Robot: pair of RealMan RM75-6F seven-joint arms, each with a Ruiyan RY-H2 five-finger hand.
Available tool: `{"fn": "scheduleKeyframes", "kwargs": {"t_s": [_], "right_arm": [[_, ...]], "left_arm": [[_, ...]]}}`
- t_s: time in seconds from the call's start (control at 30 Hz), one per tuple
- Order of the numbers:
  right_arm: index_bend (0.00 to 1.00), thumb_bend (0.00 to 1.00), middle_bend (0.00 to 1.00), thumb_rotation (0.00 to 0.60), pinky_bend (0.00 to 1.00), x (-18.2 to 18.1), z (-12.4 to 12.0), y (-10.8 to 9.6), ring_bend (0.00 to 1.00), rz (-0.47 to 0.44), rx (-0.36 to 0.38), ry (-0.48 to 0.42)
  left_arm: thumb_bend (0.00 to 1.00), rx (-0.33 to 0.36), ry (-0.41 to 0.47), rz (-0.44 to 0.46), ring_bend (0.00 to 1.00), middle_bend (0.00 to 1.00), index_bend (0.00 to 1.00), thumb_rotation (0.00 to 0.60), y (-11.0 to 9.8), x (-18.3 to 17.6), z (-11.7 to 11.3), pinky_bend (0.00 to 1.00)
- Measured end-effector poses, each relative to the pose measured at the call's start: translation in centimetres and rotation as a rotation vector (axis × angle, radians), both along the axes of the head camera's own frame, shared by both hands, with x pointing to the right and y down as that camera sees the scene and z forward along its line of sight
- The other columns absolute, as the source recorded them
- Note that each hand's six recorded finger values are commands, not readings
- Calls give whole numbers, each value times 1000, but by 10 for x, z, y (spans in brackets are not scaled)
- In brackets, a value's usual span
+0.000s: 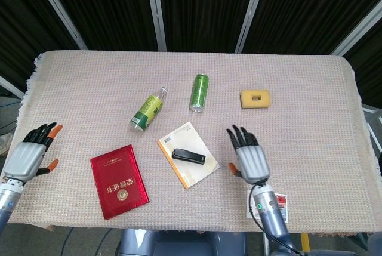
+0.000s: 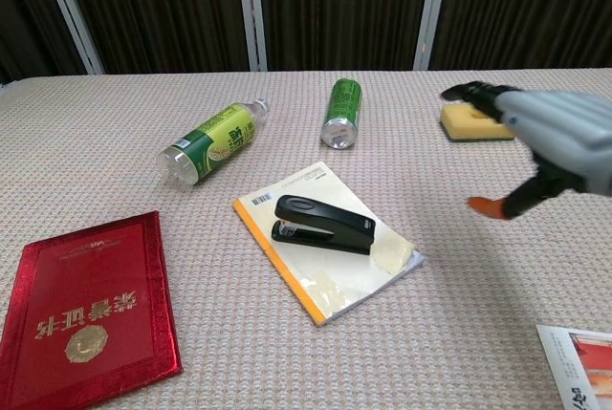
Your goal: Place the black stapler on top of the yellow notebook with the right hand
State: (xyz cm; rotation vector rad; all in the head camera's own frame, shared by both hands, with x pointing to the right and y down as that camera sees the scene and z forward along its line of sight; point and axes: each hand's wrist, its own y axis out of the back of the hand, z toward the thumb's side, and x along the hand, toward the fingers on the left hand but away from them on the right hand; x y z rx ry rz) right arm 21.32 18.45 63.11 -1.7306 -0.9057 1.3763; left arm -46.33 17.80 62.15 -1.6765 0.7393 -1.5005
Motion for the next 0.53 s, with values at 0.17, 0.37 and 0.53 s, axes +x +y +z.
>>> {"fn": "scheduleKeyframes", "kwargs": {"t_s": [0.17,0.37,0.53], "right_arm": [[0,202,0,600,0,70,-30,10,0,65,91,72],[0,190,0,600,0,159,-44,52,0,161,99,185],[0,183,0,600,0,202,-58,73,0,196,112,255]], "left_arm": [[321,21,-1,22,0,0,0,600,3,6,-4,127],[320,33,-14,38,0,0,0,600,6,10,-7,126],[319,40,-15,41,0,0,0,600,9,13,-10,126]]}}
